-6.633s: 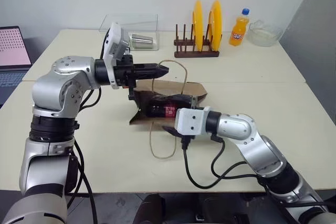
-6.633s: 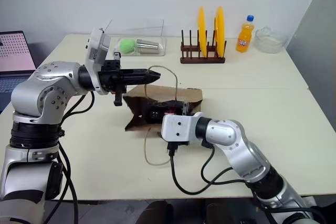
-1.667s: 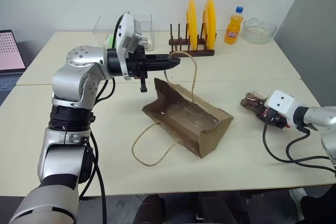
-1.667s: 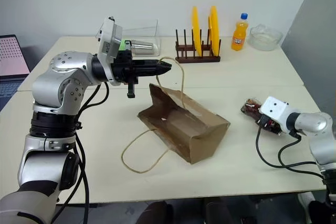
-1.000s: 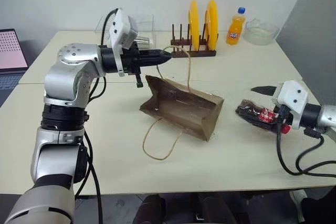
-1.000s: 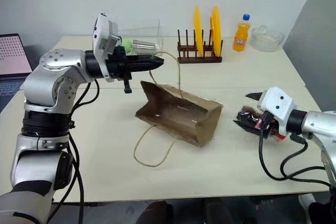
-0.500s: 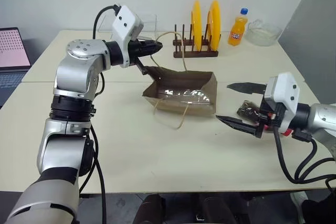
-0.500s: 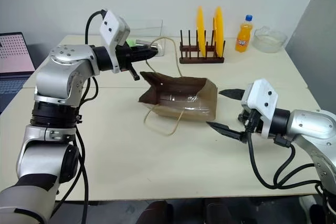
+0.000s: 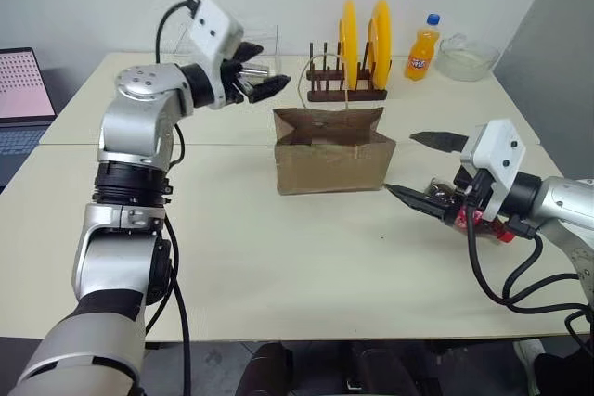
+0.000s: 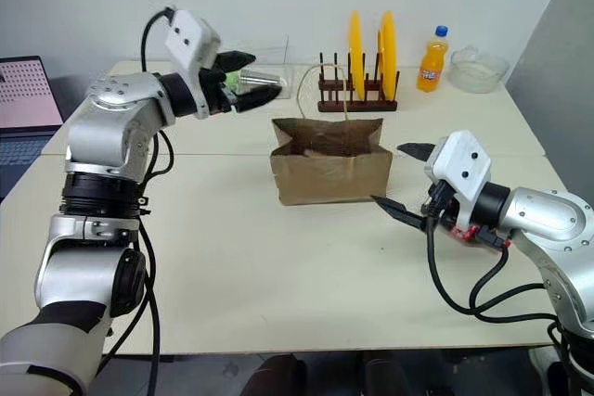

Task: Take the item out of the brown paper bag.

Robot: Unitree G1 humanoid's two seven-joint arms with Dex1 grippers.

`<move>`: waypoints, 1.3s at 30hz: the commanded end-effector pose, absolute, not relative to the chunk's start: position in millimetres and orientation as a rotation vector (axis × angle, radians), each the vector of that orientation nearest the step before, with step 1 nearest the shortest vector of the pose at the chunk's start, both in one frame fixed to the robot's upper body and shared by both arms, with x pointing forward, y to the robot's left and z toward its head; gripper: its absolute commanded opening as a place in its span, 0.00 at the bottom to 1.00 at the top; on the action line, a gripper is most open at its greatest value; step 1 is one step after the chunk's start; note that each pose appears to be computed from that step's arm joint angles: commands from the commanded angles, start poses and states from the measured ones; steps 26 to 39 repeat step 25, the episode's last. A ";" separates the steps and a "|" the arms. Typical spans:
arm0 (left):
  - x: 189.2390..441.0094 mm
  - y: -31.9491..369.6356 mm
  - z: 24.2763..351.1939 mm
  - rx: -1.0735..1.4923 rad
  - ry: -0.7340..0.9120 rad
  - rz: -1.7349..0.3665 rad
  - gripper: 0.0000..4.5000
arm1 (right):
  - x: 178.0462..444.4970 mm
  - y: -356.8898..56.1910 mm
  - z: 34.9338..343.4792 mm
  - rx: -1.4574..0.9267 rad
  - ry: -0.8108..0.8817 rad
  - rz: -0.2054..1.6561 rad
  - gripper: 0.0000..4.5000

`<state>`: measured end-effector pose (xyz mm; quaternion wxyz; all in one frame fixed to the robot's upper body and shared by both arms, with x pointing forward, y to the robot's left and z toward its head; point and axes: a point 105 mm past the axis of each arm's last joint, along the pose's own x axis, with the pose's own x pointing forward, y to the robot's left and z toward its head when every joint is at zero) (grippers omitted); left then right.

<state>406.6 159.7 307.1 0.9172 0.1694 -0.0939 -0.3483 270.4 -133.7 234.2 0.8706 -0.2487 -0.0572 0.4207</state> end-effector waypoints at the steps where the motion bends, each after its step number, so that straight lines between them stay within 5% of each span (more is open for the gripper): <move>1: 390.6 181.8 324.2 0.329 -0.282 -0.611 0.87 | 266.5 -140.5 244.1 -0.523 -0.207 0.799 1.00; 7: 359.2 196.3 266.6 0.266 -0.182 -0.450 0.87 | 266.6 -155.2 238.7 -0.468 -0.358 0.556 1.00; 17: 298.8 194.0 150.4 0.276 -0.073 -0.277 0.87 | 253.4 -167.7 153.7 -0.300 -0.250 0.269 1.00; 22: 299.3 196.0 136.5 0.212 -0.049 -0.212 0.87 | 250.9 -167.6 131.5 -0.245 -0.207 0.215 1.00; 39: 297.1 196.2 133.6 0.206 -0.066 -0.204 0.87 | 253.6 -168.7 130.8 -0.226 -0.212 0.197 1.00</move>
